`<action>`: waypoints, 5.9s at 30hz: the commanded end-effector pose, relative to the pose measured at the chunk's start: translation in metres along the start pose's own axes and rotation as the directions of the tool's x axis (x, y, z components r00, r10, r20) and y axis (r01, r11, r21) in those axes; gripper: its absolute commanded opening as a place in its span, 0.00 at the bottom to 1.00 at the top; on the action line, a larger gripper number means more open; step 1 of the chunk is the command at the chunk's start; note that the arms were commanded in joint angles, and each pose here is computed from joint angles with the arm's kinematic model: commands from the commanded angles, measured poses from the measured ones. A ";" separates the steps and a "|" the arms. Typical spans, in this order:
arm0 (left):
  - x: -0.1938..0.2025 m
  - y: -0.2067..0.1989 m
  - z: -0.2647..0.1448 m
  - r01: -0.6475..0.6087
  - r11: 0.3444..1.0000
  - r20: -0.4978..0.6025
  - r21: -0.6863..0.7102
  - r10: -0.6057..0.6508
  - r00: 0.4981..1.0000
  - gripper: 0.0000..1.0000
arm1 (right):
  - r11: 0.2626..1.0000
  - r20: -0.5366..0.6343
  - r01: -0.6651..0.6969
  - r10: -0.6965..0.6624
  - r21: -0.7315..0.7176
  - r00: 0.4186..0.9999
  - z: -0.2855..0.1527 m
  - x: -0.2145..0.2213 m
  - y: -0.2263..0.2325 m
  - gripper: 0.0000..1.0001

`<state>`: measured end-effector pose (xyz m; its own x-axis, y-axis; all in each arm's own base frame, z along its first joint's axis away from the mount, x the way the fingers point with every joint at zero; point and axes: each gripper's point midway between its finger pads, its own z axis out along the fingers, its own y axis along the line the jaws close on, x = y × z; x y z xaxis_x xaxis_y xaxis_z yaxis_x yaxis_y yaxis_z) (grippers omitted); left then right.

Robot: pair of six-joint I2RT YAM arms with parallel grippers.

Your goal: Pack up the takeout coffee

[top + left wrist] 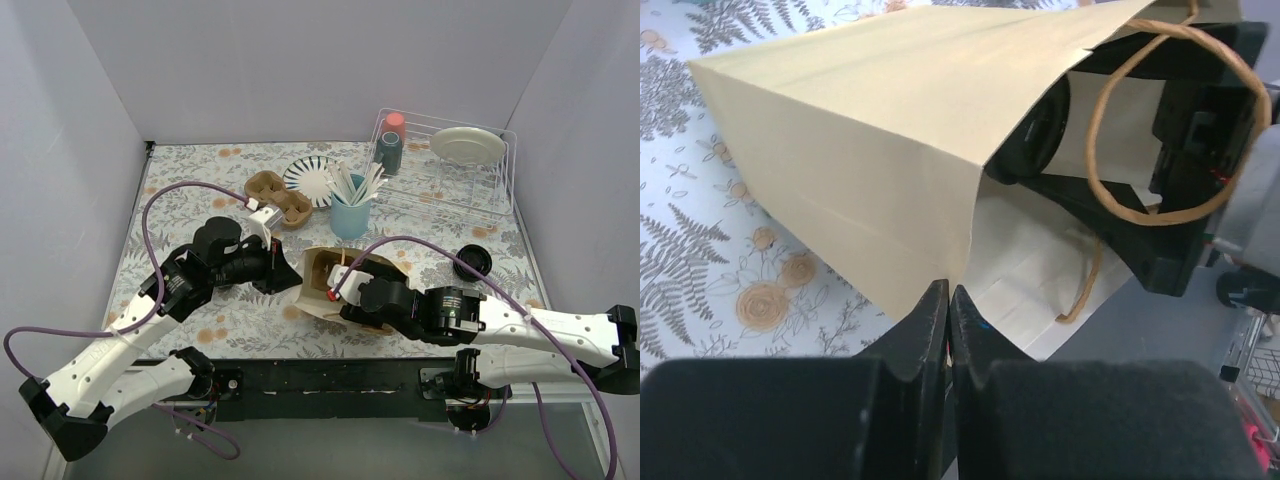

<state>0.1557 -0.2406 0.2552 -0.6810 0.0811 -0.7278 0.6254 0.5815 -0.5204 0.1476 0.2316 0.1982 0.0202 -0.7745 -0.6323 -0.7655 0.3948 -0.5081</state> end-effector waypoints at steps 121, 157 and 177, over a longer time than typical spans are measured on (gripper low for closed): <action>0.043 -0.045 -0.019 -0.101 0.923 0.074 0.372 0.079 0.994 0.00 | 0.973 -0.117 0.153 -0.134 0.175 0.984 0.073 0.078 -0.006 0.36; 0.043 -0.042 -0.015 -0.099 0.928 0.069 0.360 0.080 0.994 0.00 | 0.976 -0.115 0.070 -0.047 0.208 0.992 0.098 0.063 -0.025 0.32; 0.012 -0.040 -0.012 -0.089 0.957 0.094 0.276 0.065 0.993 0.01 | 0.977 -0.021 0.092 -0.090 0.195 0.996 0.079 0.022 -0.045 0.67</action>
<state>0.1152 -0.2508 0.2456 -0.6252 0.0551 -0.7785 0.7463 0.3341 -0.5757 0.2257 0.2315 0.1228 0.0500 -0.8494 -0.5254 -0.6548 0.3694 -0.6594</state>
